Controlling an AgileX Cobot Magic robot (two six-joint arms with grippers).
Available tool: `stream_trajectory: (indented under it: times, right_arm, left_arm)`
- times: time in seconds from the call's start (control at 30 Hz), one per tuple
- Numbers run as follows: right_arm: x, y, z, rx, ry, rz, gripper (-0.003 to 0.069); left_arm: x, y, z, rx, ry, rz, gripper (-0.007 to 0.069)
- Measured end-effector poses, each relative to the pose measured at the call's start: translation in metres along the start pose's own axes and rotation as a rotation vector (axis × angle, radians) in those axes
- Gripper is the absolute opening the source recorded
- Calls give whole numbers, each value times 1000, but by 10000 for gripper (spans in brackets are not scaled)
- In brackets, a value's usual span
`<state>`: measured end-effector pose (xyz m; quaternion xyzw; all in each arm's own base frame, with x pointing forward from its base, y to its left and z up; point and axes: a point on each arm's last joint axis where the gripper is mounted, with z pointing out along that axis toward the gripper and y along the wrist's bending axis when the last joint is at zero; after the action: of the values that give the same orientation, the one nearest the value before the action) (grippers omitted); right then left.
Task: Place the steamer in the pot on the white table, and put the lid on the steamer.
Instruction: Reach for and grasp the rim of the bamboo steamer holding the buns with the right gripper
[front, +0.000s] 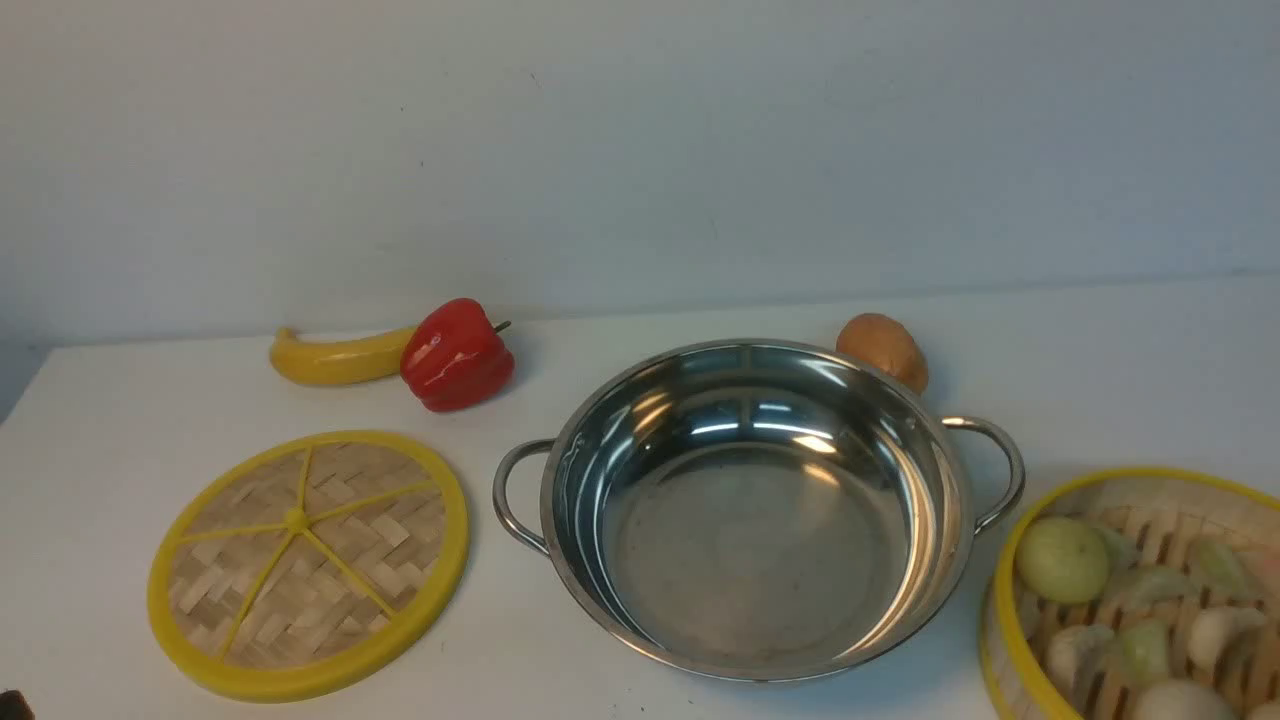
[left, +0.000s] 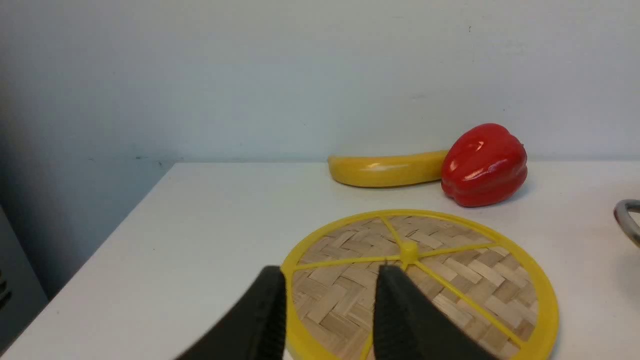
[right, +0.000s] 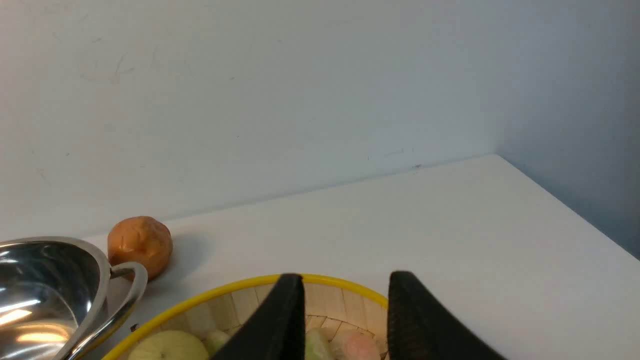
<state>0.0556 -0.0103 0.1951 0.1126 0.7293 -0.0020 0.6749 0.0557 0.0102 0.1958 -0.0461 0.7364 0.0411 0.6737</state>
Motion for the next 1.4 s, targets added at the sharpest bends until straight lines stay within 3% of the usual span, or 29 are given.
stream_trajectory:
  times: [1.23,1.37,1.4]
  right_arm:
    - [0,0,0,0,0,0,248]
    - [0,0,0,-1,0,11,248]
    - [-1,1,0,-10,-7,58,248]
  left_arm:
    - [0,0,0,0,0,0,242]
    - [-1,-1,0,14,-8,-84,242]
    - [-3,-4,0,46,-33,-230,242]
